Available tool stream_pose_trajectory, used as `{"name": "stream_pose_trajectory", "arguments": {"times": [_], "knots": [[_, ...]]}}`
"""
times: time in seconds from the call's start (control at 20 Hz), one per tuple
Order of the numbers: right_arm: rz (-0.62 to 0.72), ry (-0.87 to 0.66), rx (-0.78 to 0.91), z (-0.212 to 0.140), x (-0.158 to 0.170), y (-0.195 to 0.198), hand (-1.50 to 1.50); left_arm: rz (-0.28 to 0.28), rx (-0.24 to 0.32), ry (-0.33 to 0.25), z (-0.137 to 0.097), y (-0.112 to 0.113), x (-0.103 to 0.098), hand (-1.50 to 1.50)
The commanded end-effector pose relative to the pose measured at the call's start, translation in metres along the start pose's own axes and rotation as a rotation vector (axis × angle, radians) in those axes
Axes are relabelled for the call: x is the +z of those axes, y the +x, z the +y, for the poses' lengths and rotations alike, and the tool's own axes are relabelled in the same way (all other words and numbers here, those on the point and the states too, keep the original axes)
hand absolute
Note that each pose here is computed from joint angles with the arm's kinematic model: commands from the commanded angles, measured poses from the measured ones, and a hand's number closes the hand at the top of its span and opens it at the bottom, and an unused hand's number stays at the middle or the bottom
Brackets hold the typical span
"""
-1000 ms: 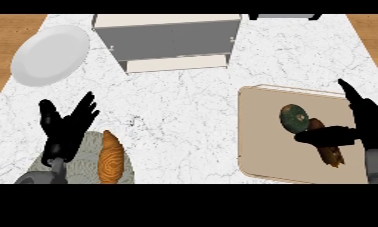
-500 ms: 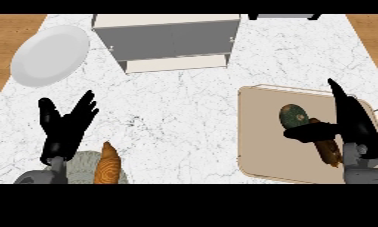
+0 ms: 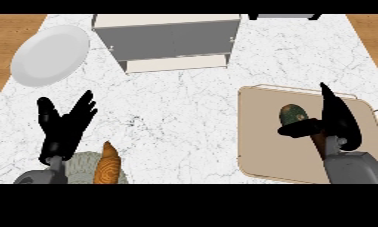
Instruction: Pick the squash from the tray and place it in the tiered shelf
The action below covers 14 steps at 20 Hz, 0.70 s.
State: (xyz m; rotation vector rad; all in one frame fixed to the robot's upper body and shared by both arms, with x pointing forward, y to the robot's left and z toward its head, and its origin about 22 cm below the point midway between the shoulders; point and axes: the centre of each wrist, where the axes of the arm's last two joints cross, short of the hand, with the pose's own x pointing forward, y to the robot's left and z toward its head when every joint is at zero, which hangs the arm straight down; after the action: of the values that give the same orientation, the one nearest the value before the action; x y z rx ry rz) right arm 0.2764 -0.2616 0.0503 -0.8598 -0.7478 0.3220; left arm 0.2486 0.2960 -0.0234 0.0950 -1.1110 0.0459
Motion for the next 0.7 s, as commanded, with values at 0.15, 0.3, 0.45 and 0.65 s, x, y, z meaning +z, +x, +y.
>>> {"name": "stream_pose_trajectory", "arguments": {"times": [0.15,0.3,0.45,0.65], "knots": [[-0.004,-0.037,0.035,0.027,-0.003,-0.012,-1.50,-0.011,0.016,0.002,0.005,0.005,-0.026,0.00],[-0.007,-0.061,0.015,0.031,-0.023,-0.008,-1.50,0.005,0.015,-0.010,-0.016,-0.007,0.002,0.00],[-0.016,-0.045,-0.013,0.036,-0.044,-0.019,-1.50,0.003,0.008,-0.014,-0.010,-0.011,-0.009,0.00],[-0.048,-0.054,-0.021,0.053,-0.039,-0.014,-1.50,0.006,0.009,0.009,0.010,-0.007,-0.007,0.00]]}}
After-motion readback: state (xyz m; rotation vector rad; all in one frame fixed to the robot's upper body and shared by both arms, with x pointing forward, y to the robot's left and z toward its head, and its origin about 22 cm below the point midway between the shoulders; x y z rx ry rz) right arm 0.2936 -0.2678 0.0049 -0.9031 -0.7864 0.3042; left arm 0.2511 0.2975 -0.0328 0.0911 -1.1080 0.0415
